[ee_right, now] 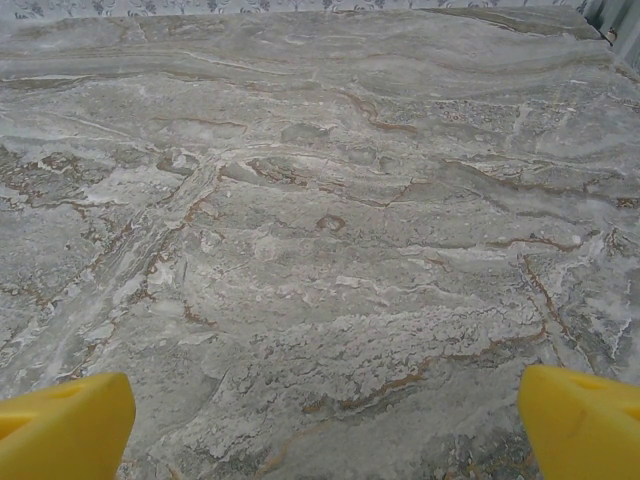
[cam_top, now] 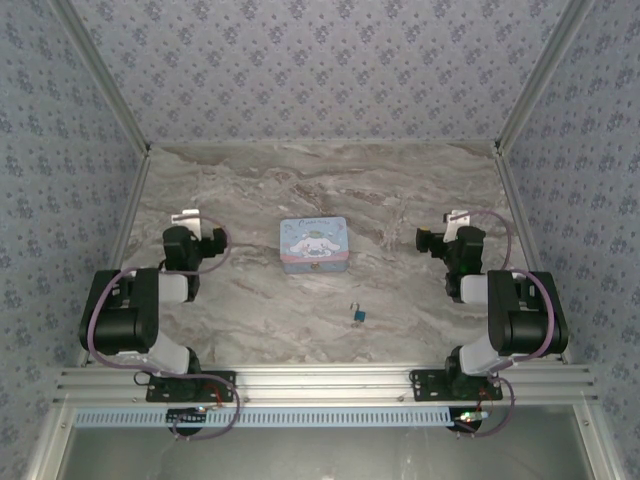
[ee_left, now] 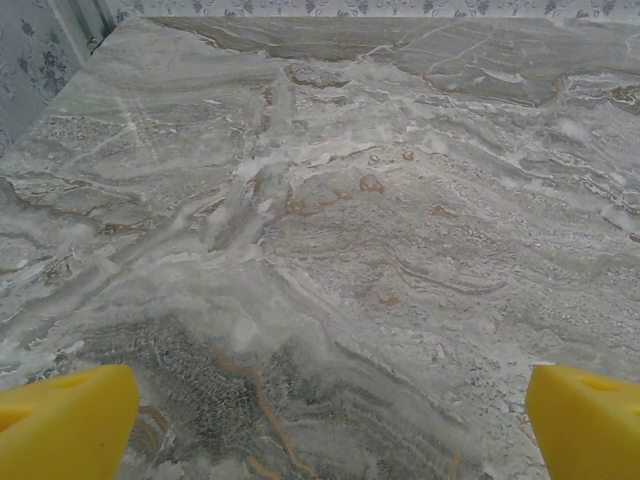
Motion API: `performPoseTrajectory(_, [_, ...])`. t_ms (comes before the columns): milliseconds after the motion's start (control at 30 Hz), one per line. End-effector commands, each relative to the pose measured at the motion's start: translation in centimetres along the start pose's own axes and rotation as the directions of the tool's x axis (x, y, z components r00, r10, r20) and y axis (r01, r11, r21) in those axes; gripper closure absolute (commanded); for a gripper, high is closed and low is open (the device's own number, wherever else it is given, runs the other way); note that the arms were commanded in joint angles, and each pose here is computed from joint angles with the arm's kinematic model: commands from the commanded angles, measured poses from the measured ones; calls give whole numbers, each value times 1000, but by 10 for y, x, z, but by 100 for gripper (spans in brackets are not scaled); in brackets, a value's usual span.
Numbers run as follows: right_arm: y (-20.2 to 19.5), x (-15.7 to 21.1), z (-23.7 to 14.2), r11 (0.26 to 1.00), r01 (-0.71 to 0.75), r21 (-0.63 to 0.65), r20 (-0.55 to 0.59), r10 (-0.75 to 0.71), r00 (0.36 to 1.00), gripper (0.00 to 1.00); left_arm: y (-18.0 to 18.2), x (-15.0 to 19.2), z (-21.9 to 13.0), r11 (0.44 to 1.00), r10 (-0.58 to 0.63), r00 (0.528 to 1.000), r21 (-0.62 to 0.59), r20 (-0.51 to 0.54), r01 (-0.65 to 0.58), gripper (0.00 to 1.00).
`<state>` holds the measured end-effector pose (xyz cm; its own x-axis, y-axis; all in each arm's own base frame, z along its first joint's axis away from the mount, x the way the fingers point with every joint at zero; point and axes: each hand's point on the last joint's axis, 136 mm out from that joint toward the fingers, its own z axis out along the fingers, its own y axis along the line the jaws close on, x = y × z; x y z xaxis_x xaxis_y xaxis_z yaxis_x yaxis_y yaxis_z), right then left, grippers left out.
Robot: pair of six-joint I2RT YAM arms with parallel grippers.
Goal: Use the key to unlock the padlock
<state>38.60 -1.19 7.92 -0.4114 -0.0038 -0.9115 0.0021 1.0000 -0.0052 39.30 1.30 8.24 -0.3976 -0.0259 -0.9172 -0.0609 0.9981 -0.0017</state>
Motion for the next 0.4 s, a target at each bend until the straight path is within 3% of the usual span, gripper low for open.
performPoseTrajectory(0, [-1, -3, 3, 1000, 7, 14, 4, -7, 1000, 0, 0, -8, 2, 1000, -1, 1000, -7, 20, 1, 0])
performPoseTrajectory(367, [-1, -3, 3, 1000, 9, 18, 3, -9, 1000, 0, 0, -8, 1, 1000, 2, 1000, -9, 19, -2, 0])
